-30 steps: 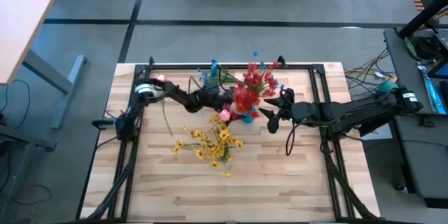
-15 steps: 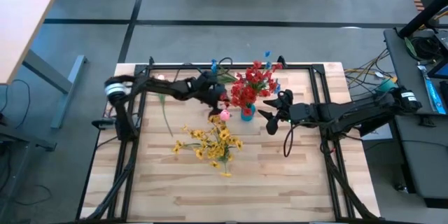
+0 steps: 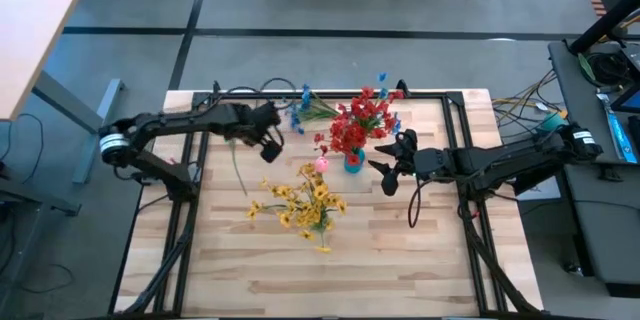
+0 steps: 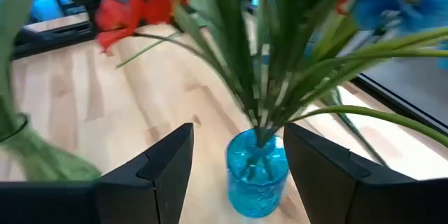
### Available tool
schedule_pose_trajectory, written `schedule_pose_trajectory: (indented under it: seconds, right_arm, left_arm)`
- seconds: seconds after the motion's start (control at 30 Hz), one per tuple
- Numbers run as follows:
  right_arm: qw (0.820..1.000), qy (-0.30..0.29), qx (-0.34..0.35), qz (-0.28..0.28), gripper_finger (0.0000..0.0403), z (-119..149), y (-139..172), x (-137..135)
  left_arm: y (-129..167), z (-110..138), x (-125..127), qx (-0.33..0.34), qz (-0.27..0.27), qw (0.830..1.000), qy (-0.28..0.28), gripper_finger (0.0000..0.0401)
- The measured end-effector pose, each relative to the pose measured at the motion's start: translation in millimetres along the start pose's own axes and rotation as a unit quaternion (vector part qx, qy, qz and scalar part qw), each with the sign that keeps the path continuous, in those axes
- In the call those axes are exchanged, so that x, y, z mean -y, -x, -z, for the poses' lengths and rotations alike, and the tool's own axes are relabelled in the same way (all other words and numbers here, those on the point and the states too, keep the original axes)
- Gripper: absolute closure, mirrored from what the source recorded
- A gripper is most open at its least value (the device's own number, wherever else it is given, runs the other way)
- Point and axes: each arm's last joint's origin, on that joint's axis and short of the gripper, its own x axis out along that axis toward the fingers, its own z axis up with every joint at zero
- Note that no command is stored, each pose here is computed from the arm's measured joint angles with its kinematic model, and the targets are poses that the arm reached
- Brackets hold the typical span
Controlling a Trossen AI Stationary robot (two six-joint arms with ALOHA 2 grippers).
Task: Sort flowers into vase by color
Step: Put the pink tulip into the green flower vase
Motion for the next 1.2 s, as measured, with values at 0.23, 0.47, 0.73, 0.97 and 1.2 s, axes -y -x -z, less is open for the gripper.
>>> schedule_pose_trajectory:
  seconds: [0.23,0.47,0.73,0.97,1.2]
  right_arm:
    - [1.0,0.018,-0.004,-0.021,0.0188,2,3,-7]
    - [0.998,0.034,-0.005,-0.043,0.0188,3,5,-12]
    - [0.998,0.035,-0.002,-0.05,0.0188,3,7,-14]
    - [0.998,0.024,-0.005,-0.064,0.0188,4,8,-17]
    - [0.998,0.017,-0.006,-0.067,0.0188,4,9,-18]
  left_arm:
    - [-20,35,-19,-0.069,-0.114,0.981,0.144,0.0083]
    - [-53,60,-41,-0.113,-0.153,0.961,0.203,0.0115]
    - [-73,51,-60,-0.053,-0.116,0.968,0.215,0.0175]
    - [-77,51,-69,-0.039,-0.125,0.962,0.24,0.0258]
    - [-79,52,-69,-0.036,-0.123,0.961,0.243,0.0381]
